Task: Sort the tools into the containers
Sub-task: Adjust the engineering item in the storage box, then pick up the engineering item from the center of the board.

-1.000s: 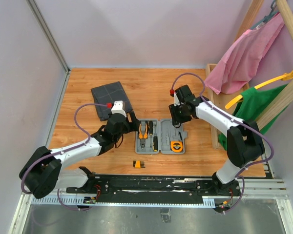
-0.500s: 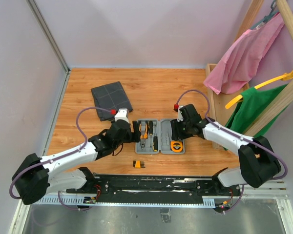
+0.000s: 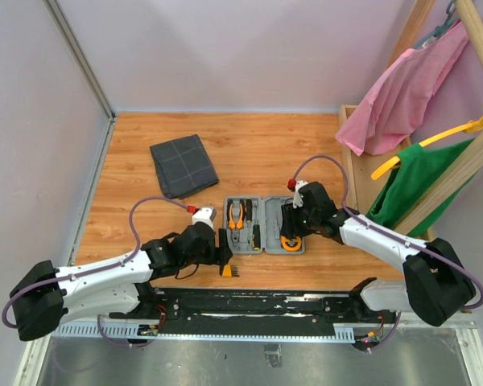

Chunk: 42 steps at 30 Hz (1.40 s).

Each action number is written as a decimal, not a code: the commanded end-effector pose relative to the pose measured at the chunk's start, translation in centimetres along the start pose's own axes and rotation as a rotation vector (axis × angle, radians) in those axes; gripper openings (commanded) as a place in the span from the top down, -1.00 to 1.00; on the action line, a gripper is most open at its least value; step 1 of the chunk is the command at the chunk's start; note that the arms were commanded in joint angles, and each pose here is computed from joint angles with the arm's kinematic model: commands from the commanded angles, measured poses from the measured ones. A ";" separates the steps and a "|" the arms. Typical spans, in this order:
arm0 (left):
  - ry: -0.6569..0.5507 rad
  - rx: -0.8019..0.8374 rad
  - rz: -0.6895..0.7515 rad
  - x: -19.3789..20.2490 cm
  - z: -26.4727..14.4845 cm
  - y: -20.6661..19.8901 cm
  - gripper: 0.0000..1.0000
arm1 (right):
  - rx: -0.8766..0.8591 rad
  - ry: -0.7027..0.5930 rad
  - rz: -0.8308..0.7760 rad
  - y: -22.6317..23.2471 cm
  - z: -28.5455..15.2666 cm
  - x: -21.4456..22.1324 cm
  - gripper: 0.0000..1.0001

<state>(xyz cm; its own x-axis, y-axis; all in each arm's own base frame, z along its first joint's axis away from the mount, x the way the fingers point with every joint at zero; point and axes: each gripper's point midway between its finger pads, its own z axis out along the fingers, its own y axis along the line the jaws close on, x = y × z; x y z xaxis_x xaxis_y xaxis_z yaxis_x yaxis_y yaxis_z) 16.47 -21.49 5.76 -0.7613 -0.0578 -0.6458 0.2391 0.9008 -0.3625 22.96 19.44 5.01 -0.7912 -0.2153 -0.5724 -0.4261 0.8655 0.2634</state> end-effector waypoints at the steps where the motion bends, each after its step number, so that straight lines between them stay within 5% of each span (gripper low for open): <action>1: 0.054 0.089 -0.007 1.9 -0.8 -1.0 -0.49 | -0.016 -0.008 -0.006 0.4 0.1 0.7 -0.03; 7: 0.107 0.174 0.004 3.6 -1.1 -1.9 -0.23 | -0.023 -0.024 -0.002 0.5 0.0 0.8 -0.03; 31: 0.151 0.140 0.007 5.9 0.3 -0.5 0.31 | -0.033 0.004 0.007 0.9 0.2 1.8 -0.02; 42: 0.103 0.179 -0.002 4.7 -0.2 -1.4 0.85 | -0.004 -0.041 0.000 0.6 -0.7 1.1 -0.03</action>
<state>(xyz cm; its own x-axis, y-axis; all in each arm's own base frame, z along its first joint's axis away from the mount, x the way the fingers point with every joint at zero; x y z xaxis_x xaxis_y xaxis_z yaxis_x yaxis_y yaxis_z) 12.39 -22.59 2.53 -0.8355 0.0045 -0.5494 0.3101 0.8293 -0.4649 21.92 19.71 4.58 -0.7831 -0.2085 -0.5859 -0.4352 0.8567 0.2769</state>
